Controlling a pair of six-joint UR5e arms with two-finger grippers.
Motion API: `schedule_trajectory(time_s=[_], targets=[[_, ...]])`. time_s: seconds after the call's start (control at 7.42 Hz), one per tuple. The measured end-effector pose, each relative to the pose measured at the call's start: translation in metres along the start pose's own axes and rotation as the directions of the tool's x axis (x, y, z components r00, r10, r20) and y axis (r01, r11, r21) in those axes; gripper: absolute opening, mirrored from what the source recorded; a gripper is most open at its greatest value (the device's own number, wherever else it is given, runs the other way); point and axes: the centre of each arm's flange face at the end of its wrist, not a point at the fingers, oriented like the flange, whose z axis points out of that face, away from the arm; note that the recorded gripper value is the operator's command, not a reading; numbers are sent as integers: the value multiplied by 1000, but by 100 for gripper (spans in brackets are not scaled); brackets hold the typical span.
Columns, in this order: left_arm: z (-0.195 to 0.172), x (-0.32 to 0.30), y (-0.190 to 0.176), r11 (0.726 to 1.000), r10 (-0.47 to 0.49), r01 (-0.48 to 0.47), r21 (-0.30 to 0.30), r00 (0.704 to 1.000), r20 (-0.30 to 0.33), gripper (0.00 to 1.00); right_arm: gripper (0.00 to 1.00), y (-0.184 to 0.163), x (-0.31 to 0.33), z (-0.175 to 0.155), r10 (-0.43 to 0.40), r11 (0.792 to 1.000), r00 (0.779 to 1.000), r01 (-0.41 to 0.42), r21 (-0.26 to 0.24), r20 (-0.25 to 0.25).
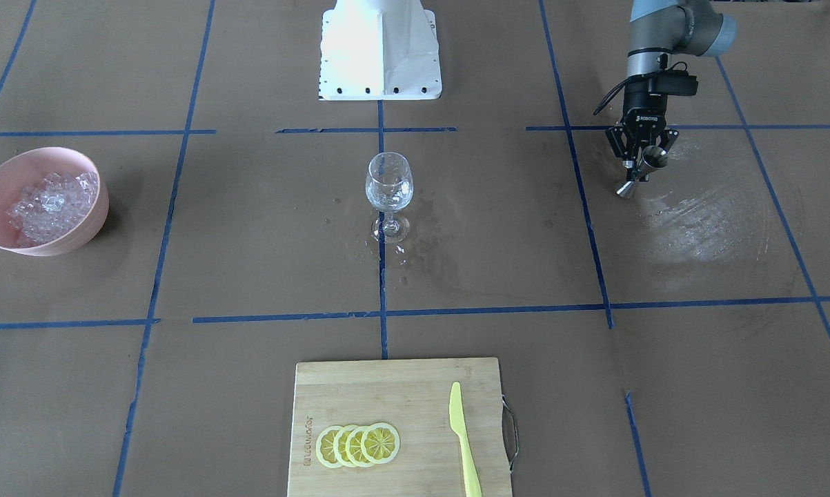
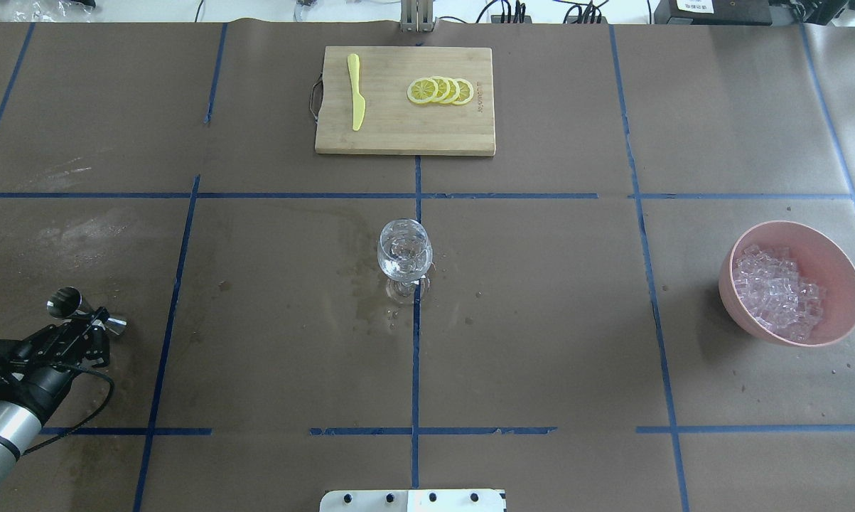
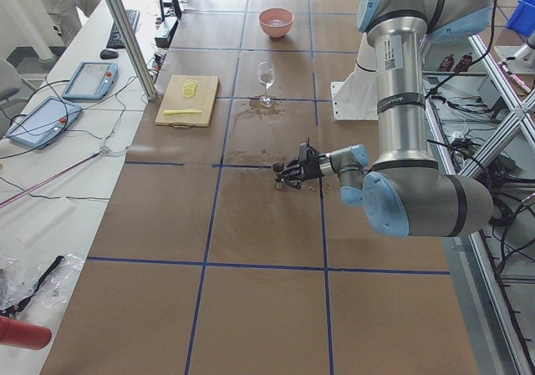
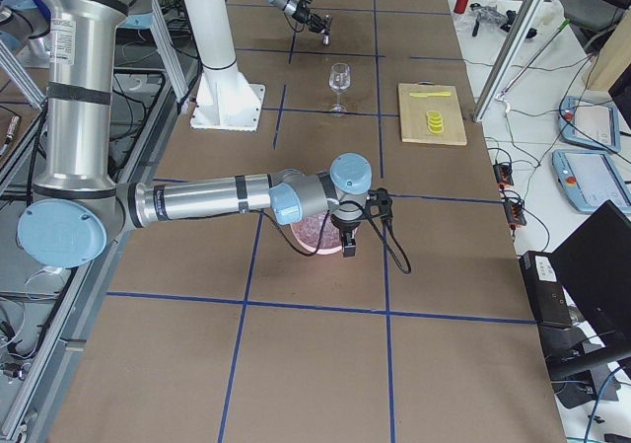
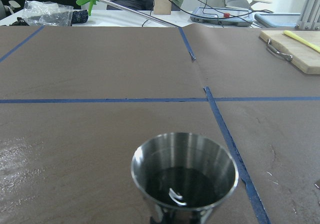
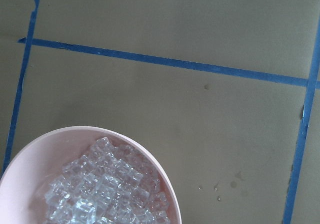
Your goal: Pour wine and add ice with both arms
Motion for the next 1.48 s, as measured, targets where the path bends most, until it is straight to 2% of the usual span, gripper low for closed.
schedule_trajectory(time_s=[0.27,0.4,0.81,1.08,1.48], targets=[[-7,17,-19,1000,10,-10,29,1000,-21,0,100,-1,-1,-1,-11,1000,1000,11,10,2],[-15,36,-36,997,61,-60,40,997,-48,0,100,-1,-2,-1,-13,1000,1000,13,12,3],[-26,132,-69,985,165,-155,74,972,-170,0,100,-1,-2,-1,-22,1000,1000,22,18,1],[-24,193,-84,986,161,-145,84,961,-227,0,100,-1,-1,-1,-23,1000,1000,23,19,0],[-17,278,-111,989,145,-134,60,953,-265,0,100,0,-1,-1,-24,1000,1000,24,20,-1]])
